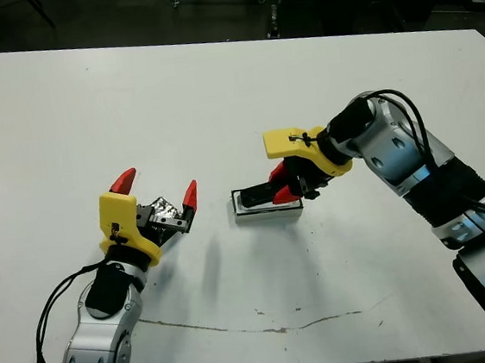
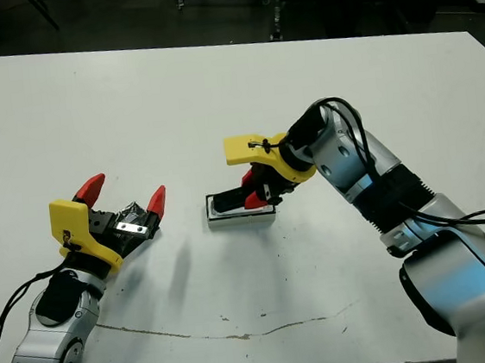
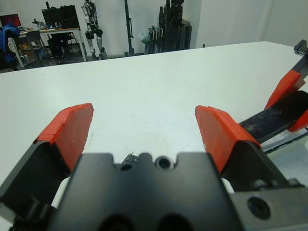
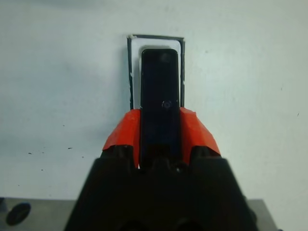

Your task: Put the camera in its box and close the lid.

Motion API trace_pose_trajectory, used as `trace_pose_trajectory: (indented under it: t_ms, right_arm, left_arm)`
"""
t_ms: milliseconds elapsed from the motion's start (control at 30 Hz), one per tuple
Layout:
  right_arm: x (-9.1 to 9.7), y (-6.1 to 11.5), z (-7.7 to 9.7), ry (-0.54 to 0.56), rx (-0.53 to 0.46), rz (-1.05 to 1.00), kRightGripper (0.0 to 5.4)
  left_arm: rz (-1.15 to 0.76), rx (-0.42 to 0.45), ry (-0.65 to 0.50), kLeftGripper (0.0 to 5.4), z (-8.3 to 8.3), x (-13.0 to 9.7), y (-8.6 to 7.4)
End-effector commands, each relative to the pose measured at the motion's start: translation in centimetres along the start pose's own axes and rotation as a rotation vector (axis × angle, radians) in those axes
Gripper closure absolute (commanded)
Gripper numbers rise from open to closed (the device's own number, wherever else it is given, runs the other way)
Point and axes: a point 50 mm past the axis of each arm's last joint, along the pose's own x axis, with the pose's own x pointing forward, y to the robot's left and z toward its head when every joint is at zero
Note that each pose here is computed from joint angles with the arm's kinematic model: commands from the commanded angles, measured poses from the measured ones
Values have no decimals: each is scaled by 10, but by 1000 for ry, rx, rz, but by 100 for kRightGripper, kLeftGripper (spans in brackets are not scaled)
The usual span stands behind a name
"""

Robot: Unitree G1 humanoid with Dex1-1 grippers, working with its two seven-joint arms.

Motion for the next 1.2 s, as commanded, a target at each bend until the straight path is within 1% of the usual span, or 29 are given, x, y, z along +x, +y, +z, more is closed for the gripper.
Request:
trace_pose_trajectory:
  t_ms: [33, 233, 333, 467, 667, 767, 833, 900, 1000, 1100, 1200]
  right_arm:
    - [-2, -1, -3, 10, 6, 3, 373]
    - [7, 4, -2, 28, -36, 31, 373]
    - [12, 5, -1, 37, -66, 31, 373]
    - [17, 4, -4, 50, -39, 43, 373]
    - [22, 6, -5, 40, -74, 58, 373]
    - [25, 7, -5, 44, -59, 61, 373]
    - [26, 8, -3, 43, -96, 61, 373]
    - [28, 8, 1, 46, -109, 67, 373]
    - [30, 9, 5, 48, -92, 72, 373]
    - [31, 10, 10, 33, -111, 72, 373]
    - [32, 11, 12, 26, -93, 74, 373]
  left_arm:
    - [-3, 9, 3, 0, -1, 1, 0]
    - [1, 0, 5, 0, -1, 0, -1]
    - [7, 16, 6, 0, 0, 0, -1]
    - [2, 9, 0, 0, 0, -1, -2]
    - [7, 1, 4, 0, -1, -3, -1]
    - [1, 8, 7, 0, -2, -3, -2]
    - [1, 6, 7, 0, -2, -3, -2]
    - [5, 0, 6, 0, -3, -3, -2]
    - [5, 1, 7, 0, -3, -4, -2]
    - [11, 6, 9, 0, -3, -4, -2]
    - [12, 7, 9, 0, -3, -4, -3]
